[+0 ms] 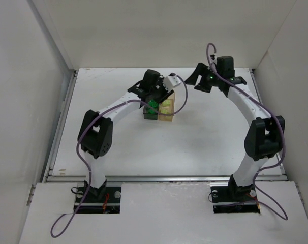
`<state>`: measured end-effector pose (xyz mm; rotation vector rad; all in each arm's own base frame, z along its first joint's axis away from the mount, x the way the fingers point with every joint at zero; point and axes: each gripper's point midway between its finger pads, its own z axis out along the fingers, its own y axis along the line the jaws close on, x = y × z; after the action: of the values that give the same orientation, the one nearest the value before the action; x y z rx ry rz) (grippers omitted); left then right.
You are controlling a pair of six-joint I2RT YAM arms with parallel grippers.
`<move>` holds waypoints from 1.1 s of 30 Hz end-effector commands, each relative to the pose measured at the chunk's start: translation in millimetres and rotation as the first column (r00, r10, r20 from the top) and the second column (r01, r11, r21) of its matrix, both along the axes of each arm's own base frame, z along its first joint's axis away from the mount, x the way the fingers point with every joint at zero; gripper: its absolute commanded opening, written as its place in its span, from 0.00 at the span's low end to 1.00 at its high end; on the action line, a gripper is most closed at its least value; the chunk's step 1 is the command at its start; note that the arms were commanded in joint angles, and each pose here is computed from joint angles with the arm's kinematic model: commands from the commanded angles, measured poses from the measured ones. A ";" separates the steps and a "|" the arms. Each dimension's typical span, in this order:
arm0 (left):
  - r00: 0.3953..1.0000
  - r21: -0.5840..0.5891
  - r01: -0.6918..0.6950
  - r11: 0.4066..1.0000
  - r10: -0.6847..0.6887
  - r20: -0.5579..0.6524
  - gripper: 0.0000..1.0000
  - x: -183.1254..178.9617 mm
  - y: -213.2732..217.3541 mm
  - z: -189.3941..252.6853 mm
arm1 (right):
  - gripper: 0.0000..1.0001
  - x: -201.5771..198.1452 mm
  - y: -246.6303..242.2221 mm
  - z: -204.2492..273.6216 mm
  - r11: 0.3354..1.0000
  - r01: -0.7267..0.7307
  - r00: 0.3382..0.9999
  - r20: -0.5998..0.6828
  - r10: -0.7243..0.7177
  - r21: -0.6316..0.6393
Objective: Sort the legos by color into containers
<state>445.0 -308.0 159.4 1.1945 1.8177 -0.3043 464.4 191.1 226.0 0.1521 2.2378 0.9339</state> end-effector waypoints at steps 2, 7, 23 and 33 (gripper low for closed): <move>0.999 -0.064 -0.007 0.998 0.004 -0.042 0.00 9.6 -30.5 4.9 | 0.81 -5.7 -37.5 -18.6 0.992 0.080 0.997 -0.013 -0.082 -0.100; 0.998 -0.046 -0.026 0.999 0.024 -0.054 0.14 9.5 -31.4 -11.7 | 0.81 -8.5 -51.2 -15.1 0.986 0.103 0.994 -0.006 -0.105 -0.132; 0.968 -0.127 -0.247 0.961 0.249 0.004 1.00 23.9 25.1 52.6 | 0.91 1.8 -95.1 5.5 0.958 0.216 0.976 0.075 -0.205 -0.189; 0.315 -0.189 -0.934 0.304 0.948 -0.033 1.00 56.5 352.3 84.0 | 1.00 2.0 -181.9 62.2 0.793 0.547 0.833 0.276 -0.480 -0.270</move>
<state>522.0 -53.1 250.7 0.1764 1.9964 0.1067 465.9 34.7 240.6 0.4372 2.1308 0.3813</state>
